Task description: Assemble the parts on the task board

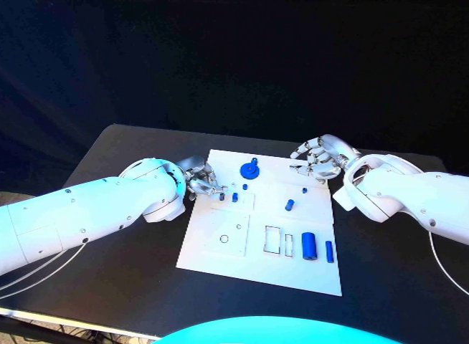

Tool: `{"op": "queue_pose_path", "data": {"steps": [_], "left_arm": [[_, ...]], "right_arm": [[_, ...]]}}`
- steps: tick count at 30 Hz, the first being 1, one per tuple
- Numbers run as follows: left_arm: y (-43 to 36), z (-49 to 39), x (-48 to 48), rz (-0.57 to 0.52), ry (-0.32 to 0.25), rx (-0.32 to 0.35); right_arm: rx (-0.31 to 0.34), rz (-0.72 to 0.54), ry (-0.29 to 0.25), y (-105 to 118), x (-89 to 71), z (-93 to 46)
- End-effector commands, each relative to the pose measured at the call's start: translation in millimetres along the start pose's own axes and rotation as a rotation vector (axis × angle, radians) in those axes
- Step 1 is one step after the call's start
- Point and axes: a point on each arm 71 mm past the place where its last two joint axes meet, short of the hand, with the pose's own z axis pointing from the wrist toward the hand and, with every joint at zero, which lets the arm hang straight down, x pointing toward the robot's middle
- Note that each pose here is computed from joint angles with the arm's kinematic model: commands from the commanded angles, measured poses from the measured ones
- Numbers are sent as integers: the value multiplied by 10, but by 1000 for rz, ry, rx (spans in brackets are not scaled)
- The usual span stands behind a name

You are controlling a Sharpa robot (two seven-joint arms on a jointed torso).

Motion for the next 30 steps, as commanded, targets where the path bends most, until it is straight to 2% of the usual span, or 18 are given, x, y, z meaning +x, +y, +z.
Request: {"op": "queue_pose_path", "data": {"steps": [1, 13, 30], "left_arm": [[-25, 4, 16, 8, -26, 17], [11, 55, 130, 10, 0, -8], [57, 131, 183, 27, 12, -32]], "right_arm": [[-11, -2, 5, 8, 11, -4], [-11, -2, 6, 4, 14, -7], [-10, -2, 6, 0, 15, -9]]}}
